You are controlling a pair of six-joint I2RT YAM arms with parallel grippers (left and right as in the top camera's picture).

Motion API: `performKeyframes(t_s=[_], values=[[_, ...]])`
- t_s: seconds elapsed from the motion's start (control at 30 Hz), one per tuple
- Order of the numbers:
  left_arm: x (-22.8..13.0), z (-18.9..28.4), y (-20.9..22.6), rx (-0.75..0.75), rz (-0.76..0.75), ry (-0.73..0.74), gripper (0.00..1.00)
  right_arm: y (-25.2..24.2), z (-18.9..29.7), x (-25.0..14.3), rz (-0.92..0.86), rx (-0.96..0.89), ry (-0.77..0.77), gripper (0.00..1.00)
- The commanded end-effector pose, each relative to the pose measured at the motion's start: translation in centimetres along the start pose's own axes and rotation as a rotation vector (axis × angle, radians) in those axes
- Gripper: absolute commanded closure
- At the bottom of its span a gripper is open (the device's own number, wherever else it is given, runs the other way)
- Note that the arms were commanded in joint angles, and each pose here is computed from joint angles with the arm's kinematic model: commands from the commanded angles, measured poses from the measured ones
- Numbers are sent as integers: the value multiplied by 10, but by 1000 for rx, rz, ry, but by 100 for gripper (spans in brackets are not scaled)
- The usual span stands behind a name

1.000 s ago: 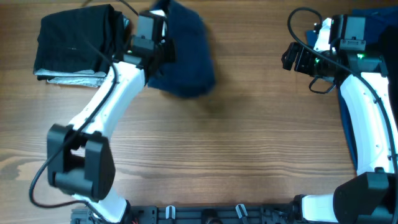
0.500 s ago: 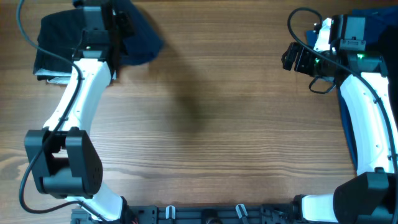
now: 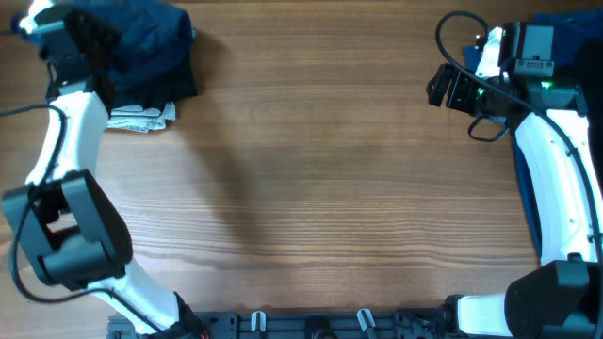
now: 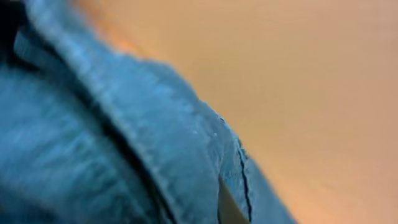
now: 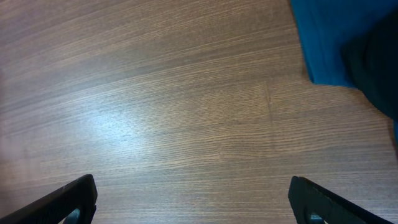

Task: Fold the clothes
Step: 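Lower the shorts onto the stack and open the left gripper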

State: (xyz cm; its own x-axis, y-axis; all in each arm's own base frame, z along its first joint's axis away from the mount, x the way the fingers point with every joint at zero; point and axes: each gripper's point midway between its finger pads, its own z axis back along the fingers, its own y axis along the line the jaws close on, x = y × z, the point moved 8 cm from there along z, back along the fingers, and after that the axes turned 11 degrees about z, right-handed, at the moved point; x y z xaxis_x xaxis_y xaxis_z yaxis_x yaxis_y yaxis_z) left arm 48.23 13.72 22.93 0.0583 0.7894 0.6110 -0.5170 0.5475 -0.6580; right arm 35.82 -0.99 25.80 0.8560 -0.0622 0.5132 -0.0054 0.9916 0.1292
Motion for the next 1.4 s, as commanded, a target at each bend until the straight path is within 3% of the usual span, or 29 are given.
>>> performKeyframes(t_s=[0.0,0.1,0.17,0.3,0.43,0.5,0.57,0.7,0.9,1.13,1.3,1.37], values=[[-11,-19,24,47,50,77,96,-2,-5,-2,-14,-21,13,0],[-21,-24,43,161,44,92,96,-2,-5,-2,-13,-20,13,0],[-11,-18,43,201,8,27,80,-2,-5,-2,-13,-21,13,0],[10,5,28,192,-65,-39,74,-2,-5,-2,-14,-21,13,0],[7,8,31,217,-79,-13,71,-2,-5,-2,-13,-21,13,0],[1,6,37,247,-83,17,61,-2,-5,-2,-13,-20,13,0],[-4,4,42,261,-79,47,59,-2,-5,-2,-13,-21,13,0],[-19,0,53,294,25,123,59,-2,-5,-2,-13,-21,13,0],[-15,2,50,235,51,165,54,-2,-5,-2,-13,-21,13,0],[9,12,96,287,439,262,45,-2,-5,-2,-13,-21,13,0],[13,7,115,279,480,272,33,-2,-5,-2,-13,-20,13,0],[3,-4,121,274,477,286,33,-2,-5,-2,-13,-21,13,0]])
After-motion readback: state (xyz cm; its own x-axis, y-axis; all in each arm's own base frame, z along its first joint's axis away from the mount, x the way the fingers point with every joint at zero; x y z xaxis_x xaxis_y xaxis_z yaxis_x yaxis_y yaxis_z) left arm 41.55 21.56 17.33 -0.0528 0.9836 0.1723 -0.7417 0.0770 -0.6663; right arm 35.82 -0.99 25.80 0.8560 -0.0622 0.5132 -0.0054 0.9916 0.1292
